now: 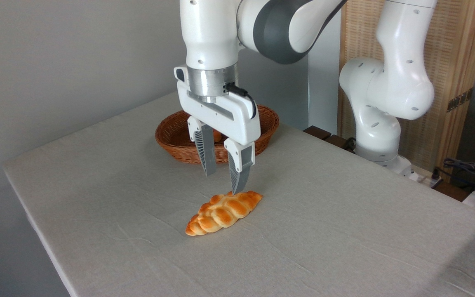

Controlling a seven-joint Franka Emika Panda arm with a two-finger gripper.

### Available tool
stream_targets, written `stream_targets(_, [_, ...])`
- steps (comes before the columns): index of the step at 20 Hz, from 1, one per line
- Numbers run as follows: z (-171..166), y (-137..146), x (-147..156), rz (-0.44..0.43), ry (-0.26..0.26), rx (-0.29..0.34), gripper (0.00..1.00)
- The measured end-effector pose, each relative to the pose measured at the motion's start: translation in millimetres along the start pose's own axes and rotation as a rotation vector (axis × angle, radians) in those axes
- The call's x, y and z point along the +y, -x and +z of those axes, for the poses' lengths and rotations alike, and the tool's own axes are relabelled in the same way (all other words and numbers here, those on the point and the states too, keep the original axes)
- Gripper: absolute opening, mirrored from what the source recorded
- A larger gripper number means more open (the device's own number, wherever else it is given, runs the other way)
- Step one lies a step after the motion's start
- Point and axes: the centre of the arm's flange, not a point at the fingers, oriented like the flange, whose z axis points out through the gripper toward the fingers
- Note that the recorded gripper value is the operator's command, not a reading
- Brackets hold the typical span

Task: Put bread into the basket
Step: 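Move the open gripper over the braided bread loaf and lower it, then close the gripper on the middle of the braided loaf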

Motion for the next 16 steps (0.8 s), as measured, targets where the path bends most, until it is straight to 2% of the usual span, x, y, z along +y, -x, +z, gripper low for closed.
stream_targets(7, [2.5, -2.4, 0.6, 0.009, 0.000, 0.000, 1.00])
stream_targets(14, [13.4, -10.3, 9.5, 0.080, 0.010, -0.011, 1.00])
stream_targets(16, [21.7, -14.9, 12.1, 0.097, -0.006, 0.007, 1.00])
